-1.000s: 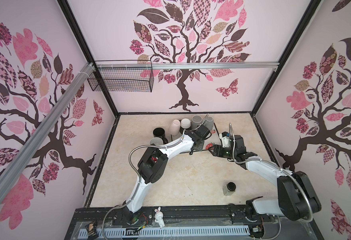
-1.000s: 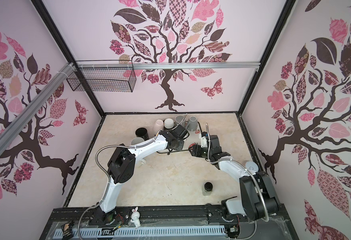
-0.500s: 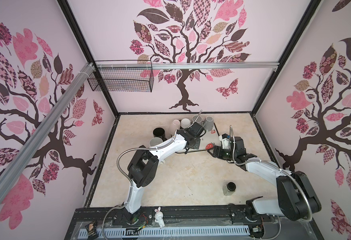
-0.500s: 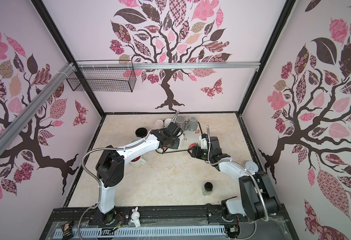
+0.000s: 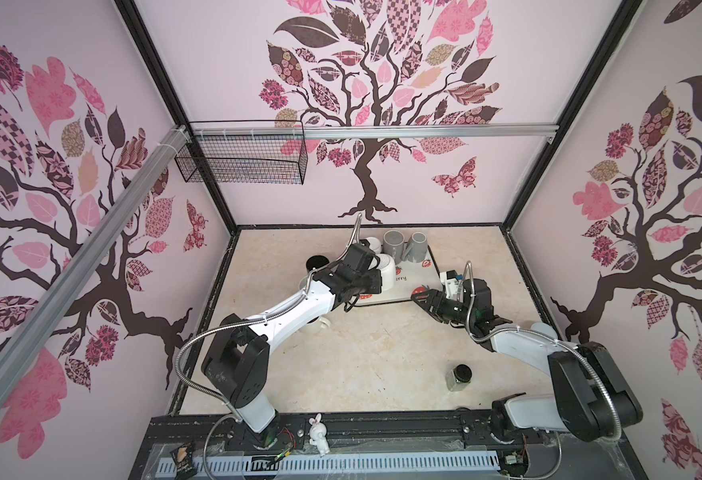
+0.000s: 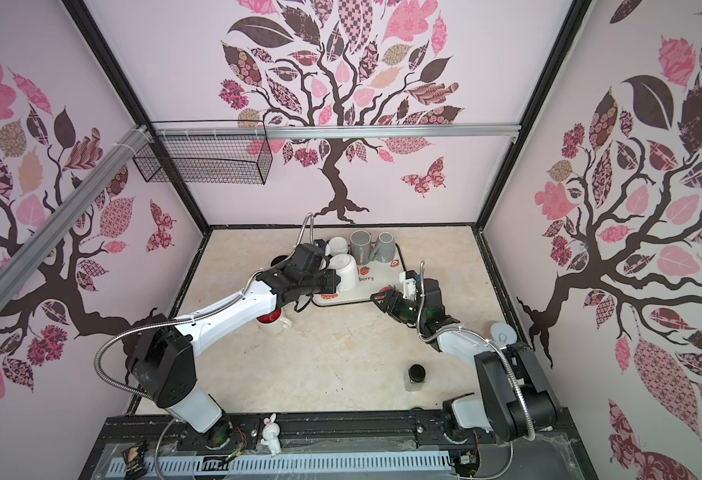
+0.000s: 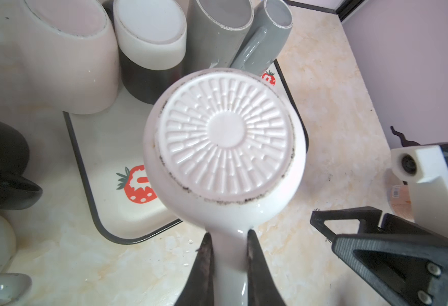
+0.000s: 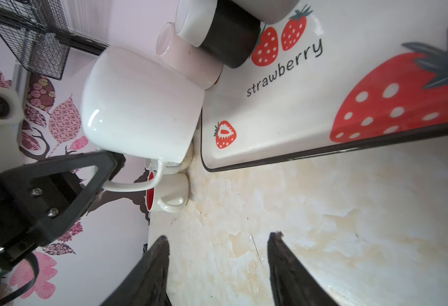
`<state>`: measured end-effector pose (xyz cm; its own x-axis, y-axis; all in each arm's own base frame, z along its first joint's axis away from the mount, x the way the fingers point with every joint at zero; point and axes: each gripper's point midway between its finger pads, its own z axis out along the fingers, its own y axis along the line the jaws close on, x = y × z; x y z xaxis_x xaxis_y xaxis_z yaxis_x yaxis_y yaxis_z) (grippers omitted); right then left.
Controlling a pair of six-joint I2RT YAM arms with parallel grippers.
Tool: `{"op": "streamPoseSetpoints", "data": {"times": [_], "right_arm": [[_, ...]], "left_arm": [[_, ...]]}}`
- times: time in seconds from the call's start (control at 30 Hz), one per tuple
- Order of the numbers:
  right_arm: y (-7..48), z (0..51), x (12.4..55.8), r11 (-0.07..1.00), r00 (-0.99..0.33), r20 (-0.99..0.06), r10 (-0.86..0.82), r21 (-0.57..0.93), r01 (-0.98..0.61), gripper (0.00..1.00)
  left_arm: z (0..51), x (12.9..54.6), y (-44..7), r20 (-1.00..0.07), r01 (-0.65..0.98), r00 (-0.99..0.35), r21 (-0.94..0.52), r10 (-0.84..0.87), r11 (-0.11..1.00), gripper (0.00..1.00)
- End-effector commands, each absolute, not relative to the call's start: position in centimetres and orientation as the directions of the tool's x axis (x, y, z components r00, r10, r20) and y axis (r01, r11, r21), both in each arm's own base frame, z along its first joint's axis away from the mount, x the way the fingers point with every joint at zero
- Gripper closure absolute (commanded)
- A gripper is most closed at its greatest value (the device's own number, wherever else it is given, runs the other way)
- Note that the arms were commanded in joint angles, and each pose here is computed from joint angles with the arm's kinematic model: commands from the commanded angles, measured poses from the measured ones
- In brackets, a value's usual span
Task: Turn the mug right side up
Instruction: 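Lift and tilt the white mug with the left gripper toward the right gripper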
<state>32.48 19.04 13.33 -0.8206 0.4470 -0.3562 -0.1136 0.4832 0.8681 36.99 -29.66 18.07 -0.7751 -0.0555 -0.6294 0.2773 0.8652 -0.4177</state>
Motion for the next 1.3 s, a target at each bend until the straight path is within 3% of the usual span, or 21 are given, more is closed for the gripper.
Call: {"op": "streamPoseSetpoints", "data": {"times": [0.0,0.3,0.63,0.8,1.03,1.27], "right_arm": [[21.0,17.0,32.4,0.359,-0.821,-0.358,0.444,0.911,-0.203,0.38],[24.5,18.0,32.0,0.214,-0.866,-0.265,0.425,0.958,-0.189,0.37],[25.7,19.3,33.5,-0.013,-0.859,-0.055,0.508,0.997,-0.072,0.39],[26.0,19.4,34.6,-0.071,-0.853,0.004,0.521,0.997,-0.038,0.40],[26.7,20.4,35.3,-0.146,-0.869,0.044,0.494,0.989,-0.034,0.41],[27.4,21.9,35.8,-0.222,-0.891,0.065,0.449,0.974,-0.041,0.45]], "left_arm": [[22.9,37.9,-31.0,-0.680,0.367,-0.711,-0.578,-0.181,0.729,1.00],[23.4,37.8,-30.6,-0.587,0.322,-0.756,-0.718,-0.289,0.617,1.00],[24.9,37.8,-31.1,-0.521,0.304,-0.754,-0.817,-0.400,0.491,1.00],[25.3,37.9,-31.0,-0.483,0.286,-0.748,-0.853,-0.455,0.436,1.00],[26.4,37.8,-30.3,-0.489,0.289,-0.723,-0.856,-0.488,0.430,1.00],[27.0,37.3,-31.4,-0.455,0.312,-0.755,-0.883,-0.472,0.350,1.00]]}}
